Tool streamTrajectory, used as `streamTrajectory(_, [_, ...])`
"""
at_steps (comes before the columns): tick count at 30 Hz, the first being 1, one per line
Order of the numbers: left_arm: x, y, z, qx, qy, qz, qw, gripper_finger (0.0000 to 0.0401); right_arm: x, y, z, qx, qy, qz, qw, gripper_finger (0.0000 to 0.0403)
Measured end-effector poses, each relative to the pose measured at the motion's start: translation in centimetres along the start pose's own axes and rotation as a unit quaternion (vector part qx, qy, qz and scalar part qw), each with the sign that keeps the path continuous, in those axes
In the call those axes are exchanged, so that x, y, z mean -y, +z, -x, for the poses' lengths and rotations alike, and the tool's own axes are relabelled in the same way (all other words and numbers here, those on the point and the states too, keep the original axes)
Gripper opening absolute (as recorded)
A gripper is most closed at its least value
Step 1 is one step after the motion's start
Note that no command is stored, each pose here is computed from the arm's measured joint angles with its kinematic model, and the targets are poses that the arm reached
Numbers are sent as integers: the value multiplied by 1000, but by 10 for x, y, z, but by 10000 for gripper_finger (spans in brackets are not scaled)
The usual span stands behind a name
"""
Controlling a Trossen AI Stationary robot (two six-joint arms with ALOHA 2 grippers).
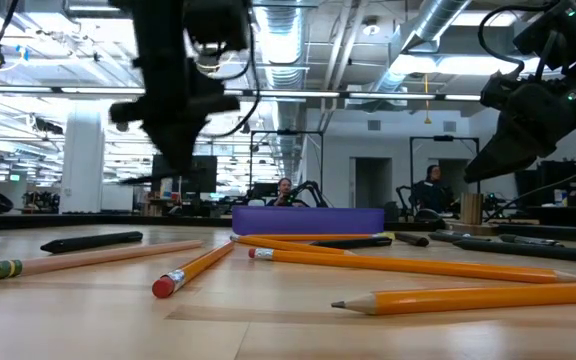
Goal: Pick & place school supplies into a supply box
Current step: Put the black pen into the violet supply box
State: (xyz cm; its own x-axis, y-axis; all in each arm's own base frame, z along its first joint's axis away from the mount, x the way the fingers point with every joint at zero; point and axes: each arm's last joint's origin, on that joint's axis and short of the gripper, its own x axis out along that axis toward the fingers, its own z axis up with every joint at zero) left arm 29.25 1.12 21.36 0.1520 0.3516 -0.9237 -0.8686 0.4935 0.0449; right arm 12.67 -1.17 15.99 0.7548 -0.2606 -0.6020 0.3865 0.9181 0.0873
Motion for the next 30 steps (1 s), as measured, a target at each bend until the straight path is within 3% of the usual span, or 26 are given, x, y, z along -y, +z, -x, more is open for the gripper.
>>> streamTrajectory(10, [-2, 75, 39, 105, -22, -132, 985, 21, -1, 2, 0, 12, 3, -3, 1000, 230])
streamTrajectory(16, [13, 120, 25, 130, -50, -212, 967, 20, -1, 3, 0, 14, 4, -4, 1000, 230])
streamTrajectory(23, [53, 153, -13, 114, -69, -370, 919, 22, -1, 3, 0, 17, 4, -5, 1000, 230])
streamTrajectory(30, [80, 162, -50, 90, -71, -470, 875, 23, 0, 1, 0, 7, 1, -2, 1000, 230])
